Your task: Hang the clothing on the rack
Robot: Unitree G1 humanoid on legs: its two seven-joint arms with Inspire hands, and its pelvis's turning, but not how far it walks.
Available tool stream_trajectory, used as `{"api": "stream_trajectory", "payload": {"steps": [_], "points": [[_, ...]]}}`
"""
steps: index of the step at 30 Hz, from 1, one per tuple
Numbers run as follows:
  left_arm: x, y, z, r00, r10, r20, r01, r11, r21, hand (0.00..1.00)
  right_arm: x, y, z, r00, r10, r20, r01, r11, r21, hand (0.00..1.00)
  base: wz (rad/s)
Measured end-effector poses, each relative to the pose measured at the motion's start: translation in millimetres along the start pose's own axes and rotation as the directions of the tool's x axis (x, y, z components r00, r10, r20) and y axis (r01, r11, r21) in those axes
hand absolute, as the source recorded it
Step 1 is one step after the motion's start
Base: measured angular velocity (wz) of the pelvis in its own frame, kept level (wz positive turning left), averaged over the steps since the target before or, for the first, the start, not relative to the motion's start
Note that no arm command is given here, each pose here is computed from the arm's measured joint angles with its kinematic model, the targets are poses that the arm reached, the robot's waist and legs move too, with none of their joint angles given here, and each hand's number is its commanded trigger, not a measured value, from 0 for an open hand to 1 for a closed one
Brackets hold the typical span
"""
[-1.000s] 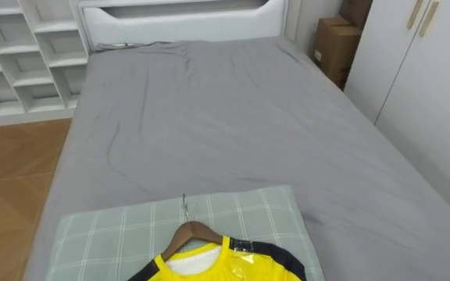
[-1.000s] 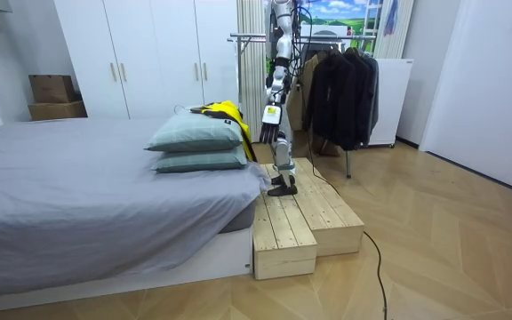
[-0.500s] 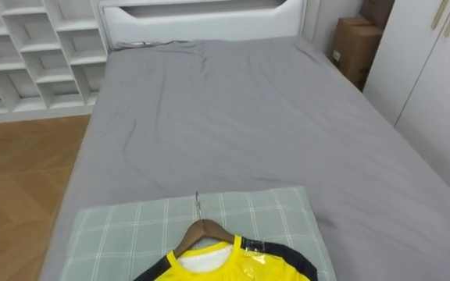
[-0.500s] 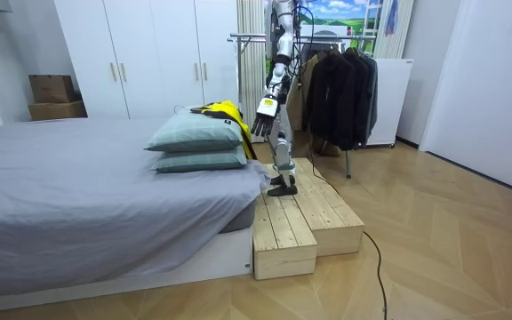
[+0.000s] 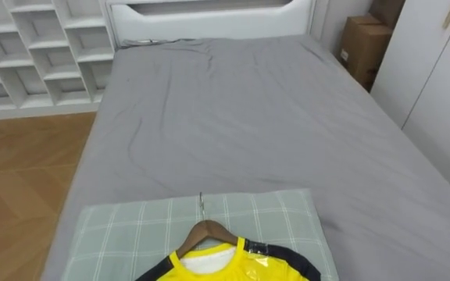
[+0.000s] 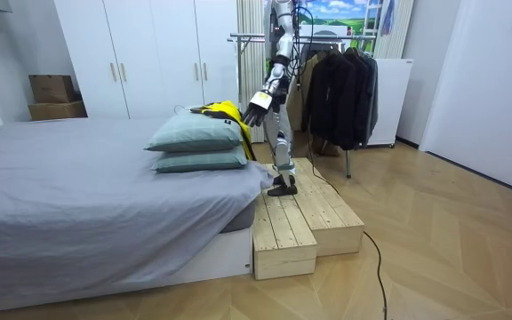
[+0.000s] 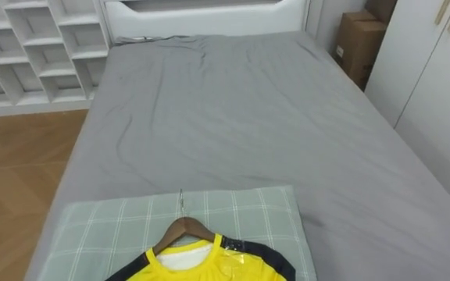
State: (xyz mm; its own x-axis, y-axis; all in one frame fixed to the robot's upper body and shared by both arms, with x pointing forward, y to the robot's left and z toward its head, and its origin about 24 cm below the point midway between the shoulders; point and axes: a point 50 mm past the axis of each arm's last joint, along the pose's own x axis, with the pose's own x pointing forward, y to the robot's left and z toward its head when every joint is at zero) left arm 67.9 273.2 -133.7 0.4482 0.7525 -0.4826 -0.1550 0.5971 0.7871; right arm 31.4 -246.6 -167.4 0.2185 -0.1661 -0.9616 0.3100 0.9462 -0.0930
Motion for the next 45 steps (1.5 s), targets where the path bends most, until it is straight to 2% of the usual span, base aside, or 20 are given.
{"api": "stream_trajectory", "payload": {"steps": [8, 17, 26, 31, 45], "points": [[-0.5, 3.8, 39, 0.967, 0.087, 0.24, -0.099, 0.994, 0.039, 0.0, 0, 1, 2, 1.0, 0.006, 0.007, -0.006, 1.0, 0.002, 0.0, 0.06], [-1.9, 6.5, 69, 0.908, 0.134, 0.398, -0.167, 0.985, 0.051, 0.0, 0, 2, 3, 1.0, 0.017, 0.009, -0.016, 1.0, -0.003, 0.0, 0.03], [-1.9, 12.0, 86, 0.865, 0.215, 0.452, -0.239, 0.971, -0.005, 0.0, 0, 1, 1, 1.0, 0.003, 0.0, -0.003, 1.0, -0.006, 0.0, -0.01], [-1.5, 11.1, 103, 0.838, 0.217, 0.5, -0.233, 0.972, -0.032, 0.0, 1, 3, 2, 1.0, 0.004, 0.0, -0.003, 1.0, -0.024, 0.0, -0.01], [-5.5, 12.0, 123, 0.792, 0.217, 0.57, -0.226, 0.973, -0.057, 0.0, 1, 6, 1, 1.0, 0.029, 0.001, -0.029, 0.999, -0.02, 0.0, -0.02]]}}
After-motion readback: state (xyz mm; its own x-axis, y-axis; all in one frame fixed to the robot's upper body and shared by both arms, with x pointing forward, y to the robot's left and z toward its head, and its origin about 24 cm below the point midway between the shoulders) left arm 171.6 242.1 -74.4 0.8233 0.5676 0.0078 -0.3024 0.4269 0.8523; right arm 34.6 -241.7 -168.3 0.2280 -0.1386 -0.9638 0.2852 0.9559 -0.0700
